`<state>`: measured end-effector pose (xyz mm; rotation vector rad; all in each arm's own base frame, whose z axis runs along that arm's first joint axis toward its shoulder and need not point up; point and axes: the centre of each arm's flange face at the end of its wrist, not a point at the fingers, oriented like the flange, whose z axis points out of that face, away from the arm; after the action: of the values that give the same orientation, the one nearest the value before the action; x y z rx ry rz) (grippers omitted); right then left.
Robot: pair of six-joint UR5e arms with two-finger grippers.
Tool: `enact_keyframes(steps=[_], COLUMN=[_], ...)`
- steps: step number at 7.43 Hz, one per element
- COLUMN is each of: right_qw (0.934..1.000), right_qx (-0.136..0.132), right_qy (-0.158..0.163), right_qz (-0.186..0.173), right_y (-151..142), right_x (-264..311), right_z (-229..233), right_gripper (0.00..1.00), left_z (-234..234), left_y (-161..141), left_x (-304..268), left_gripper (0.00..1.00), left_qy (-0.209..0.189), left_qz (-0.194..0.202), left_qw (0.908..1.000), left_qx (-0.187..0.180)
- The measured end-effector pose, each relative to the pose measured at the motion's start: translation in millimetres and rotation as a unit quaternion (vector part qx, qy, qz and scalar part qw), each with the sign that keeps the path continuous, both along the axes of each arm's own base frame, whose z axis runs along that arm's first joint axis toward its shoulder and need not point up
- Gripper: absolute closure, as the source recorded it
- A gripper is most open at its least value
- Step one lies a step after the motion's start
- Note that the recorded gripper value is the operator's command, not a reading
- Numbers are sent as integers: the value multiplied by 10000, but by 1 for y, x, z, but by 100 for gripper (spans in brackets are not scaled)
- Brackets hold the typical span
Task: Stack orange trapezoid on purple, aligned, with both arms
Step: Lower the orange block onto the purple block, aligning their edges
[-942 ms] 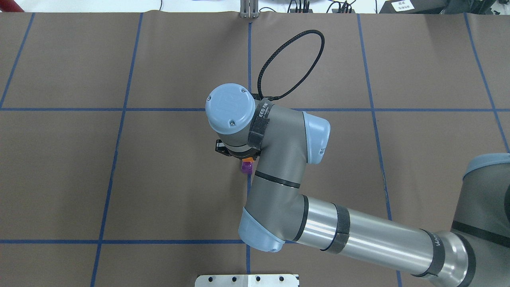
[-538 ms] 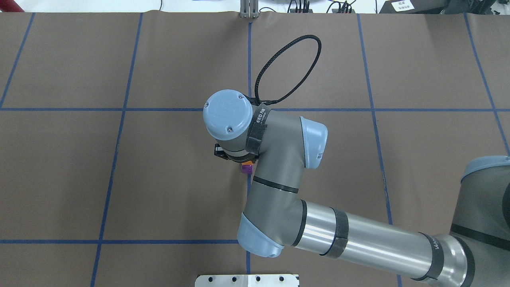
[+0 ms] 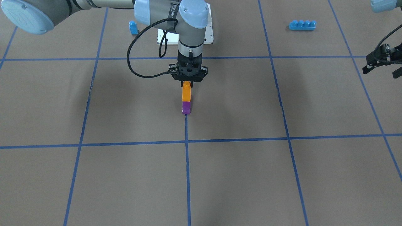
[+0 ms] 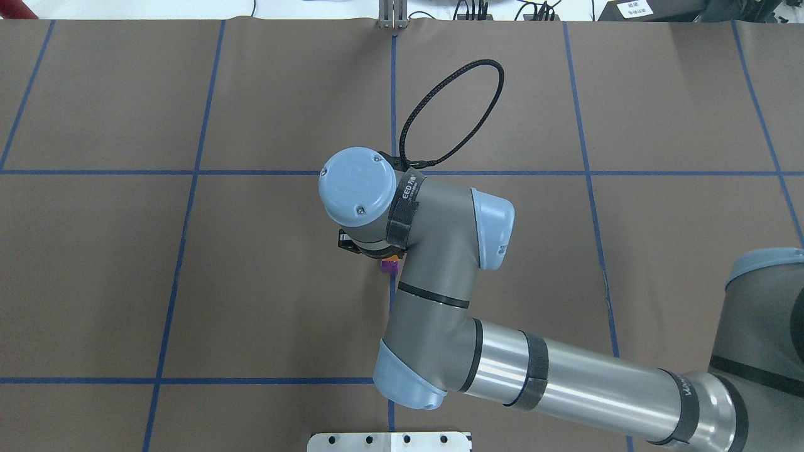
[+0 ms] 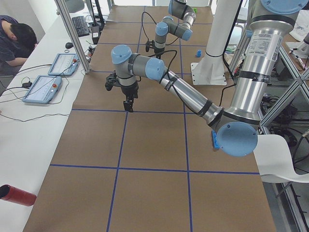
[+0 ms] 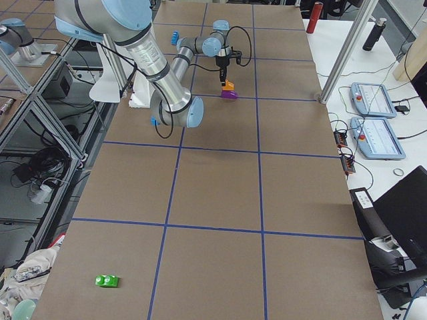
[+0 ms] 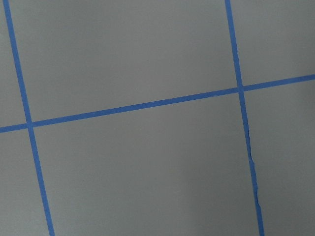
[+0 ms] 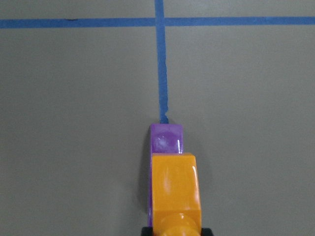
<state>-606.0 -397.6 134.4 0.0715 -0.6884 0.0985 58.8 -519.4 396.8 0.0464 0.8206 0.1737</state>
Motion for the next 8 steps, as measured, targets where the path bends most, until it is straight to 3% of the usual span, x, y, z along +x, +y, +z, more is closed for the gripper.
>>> enact_keyframes(steps=[8], right_qw=[10000], right_qx=[14], right_qy=[65], right_qz=[-36], right_y=[4], right_x=[-9], right_z=[8], right_gripper=[100], left_z=[-1], left_y=[0], left_x=[1], left_gripper=[0], left_qy=[0], left_qz=[3], left_qw=[10000], left_qx=[8])
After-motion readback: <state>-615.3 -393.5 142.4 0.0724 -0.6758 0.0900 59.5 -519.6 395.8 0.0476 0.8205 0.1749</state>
